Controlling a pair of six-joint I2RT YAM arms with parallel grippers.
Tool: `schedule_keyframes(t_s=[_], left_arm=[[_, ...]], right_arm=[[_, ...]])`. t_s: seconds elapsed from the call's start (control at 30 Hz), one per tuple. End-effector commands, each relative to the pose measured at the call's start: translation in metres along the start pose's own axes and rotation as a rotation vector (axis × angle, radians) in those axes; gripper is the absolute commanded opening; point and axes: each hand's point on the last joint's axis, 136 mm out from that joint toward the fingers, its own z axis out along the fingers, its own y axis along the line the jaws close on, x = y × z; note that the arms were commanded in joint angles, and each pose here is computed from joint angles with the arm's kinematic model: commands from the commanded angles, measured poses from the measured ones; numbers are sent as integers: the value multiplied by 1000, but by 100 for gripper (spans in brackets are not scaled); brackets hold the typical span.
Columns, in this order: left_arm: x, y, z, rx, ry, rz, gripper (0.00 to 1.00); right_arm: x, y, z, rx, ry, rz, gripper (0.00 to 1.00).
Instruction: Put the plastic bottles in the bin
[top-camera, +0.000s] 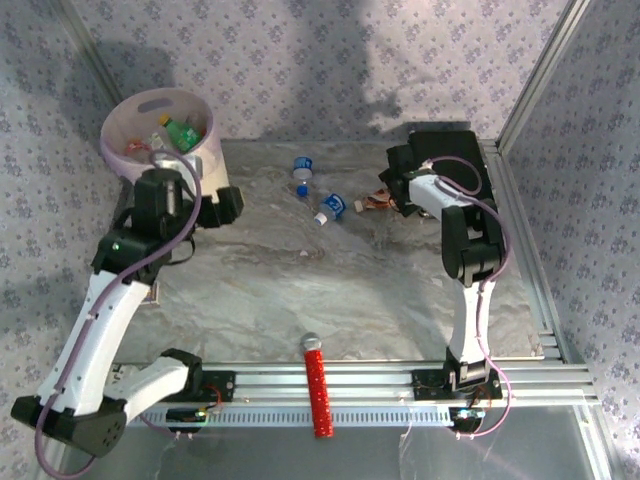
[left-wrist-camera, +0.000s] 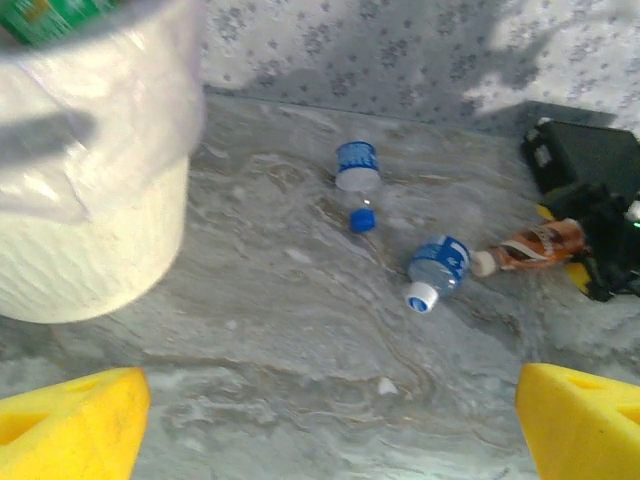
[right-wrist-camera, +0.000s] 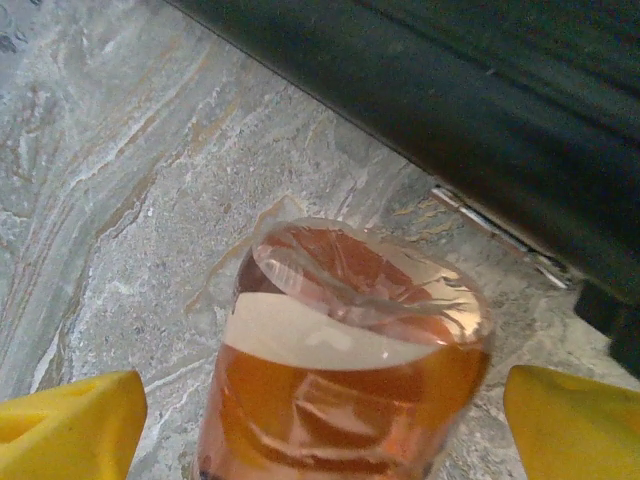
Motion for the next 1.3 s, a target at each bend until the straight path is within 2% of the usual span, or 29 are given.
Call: schedule_keyframes(t_s=[0.0, 0.13, 0.23, 0.37, 0.5, 0.83, 1.1, 1.27], left_arm=[[19, -3, 6, 10, -9, -90, 94], [58, -11, 20, 44, 60, -134, 94], [75, -13, 26, 52, 96, -146, 93], [81, -15, 28, 59, 108, -156, 93], [79, -16, 25, 63, 101, -160, 93], [80, -37, 26, 154, 119, -189, 94], [78, -68, 31, 302, 142, -226, 96], [78, -97, 34, 432, 175, -239, 96]], right_arm=[[-6, 1, 8, 27, 4, 14, 93], [-4, -4, 15, 46, 11, 10, 85], [-3, -8, 14, 55, 15, 1, 78], [-4, -15, 9, 58, 11, -4, 64], [-9, -16, -3, 34, 1, -4, 55], [-17, 5, -63, -129, -18, -78, 53], [5, 15, -125, -306, 44, -274, 53], [38, 19, -177, -439, 140, -459, 53]])
